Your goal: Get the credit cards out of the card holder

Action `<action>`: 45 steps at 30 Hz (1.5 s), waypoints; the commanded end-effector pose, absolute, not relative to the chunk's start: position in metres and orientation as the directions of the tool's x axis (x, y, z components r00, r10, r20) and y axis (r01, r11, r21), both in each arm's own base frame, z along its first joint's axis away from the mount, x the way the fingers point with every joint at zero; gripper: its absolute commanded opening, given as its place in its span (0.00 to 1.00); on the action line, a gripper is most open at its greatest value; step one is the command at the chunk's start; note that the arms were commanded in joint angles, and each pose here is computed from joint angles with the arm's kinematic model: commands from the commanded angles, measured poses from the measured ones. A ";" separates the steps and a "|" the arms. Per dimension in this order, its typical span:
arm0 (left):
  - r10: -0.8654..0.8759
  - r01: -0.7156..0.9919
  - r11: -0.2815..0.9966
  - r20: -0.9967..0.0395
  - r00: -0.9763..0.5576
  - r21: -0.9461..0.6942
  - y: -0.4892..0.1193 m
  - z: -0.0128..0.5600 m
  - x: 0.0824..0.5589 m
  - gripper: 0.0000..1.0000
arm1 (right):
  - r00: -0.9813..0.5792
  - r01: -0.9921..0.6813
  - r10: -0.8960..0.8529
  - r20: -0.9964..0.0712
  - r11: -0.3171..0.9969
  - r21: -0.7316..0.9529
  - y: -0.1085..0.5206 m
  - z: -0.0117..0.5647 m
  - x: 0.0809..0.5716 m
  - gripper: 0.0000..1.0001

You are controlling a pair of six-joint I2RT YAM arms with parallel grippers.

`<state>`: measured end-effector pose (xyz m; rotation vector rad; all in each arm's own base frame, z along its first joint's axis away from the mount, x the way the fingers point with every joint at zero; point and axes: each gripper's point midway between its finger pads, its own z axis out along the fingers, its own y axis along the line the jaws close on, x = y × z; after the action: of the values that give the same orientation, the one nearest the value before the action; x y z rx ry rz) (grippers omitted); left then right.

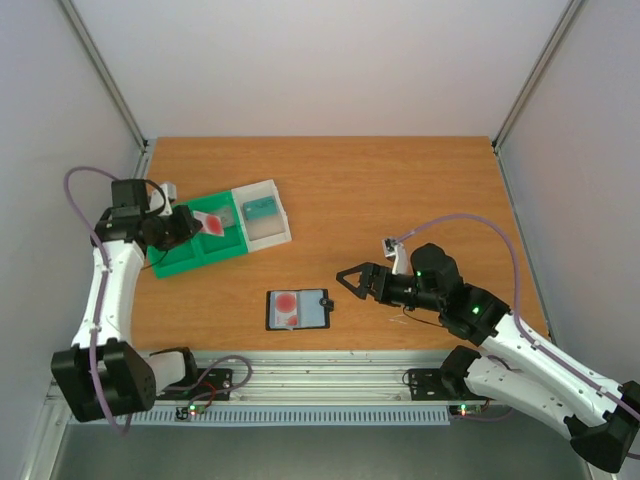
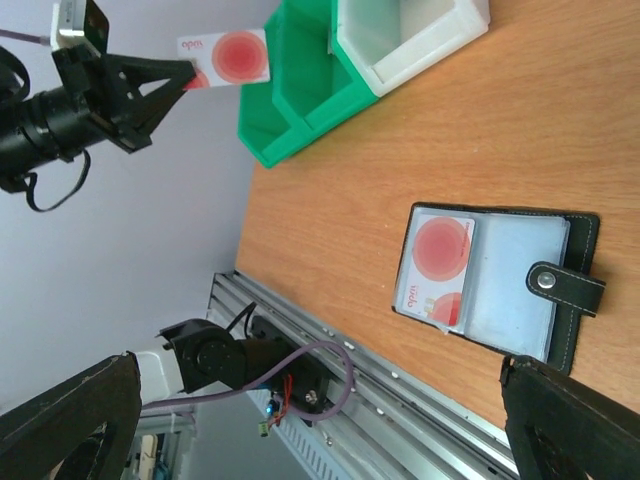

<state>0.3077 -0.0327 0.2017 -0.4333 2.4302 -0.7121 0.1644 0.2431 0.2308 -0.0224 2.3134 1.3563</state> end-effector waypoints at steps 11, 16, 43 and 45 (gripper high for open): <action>-0.473 -0.326 0.869 -0.429 -0.769 -0.373 0.060 0.187 0.326 0.00 | -0.872 -0.282 0.202 -0.446 0.538 0.794 0.239 0.243 0.166 0.98; -0.494 -0.371 0.864 -0.422 -0.761 -0.341 0.080 0.177 0.330 0.00 | -0.866 -0.281 0.201 -0.457 0.561 0.779 0.235 0.240 0.167 0.99; -0.481 -0.352 0.855 -0.326 -0.814 -0.381 0.097 0.141 0.389 0.00 | -0.830 -0.294 0.248 -0.500 0.567 0.770 0.232 0.255 0.178 0.99; -0.482 -0.358 0.856 -0.326 -0.813 -0.372 0.100 0.138 0.391 0.01 | -0.823 -0.293 0.258 -0.506 0.570 0.768 0.229 0.256 0.178 0.99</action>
<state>0.3778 0.0936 0.1350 -0.6686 2.6410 -0.4180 0.1758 0.2340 0.2371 -0.0258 2.2858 1.2377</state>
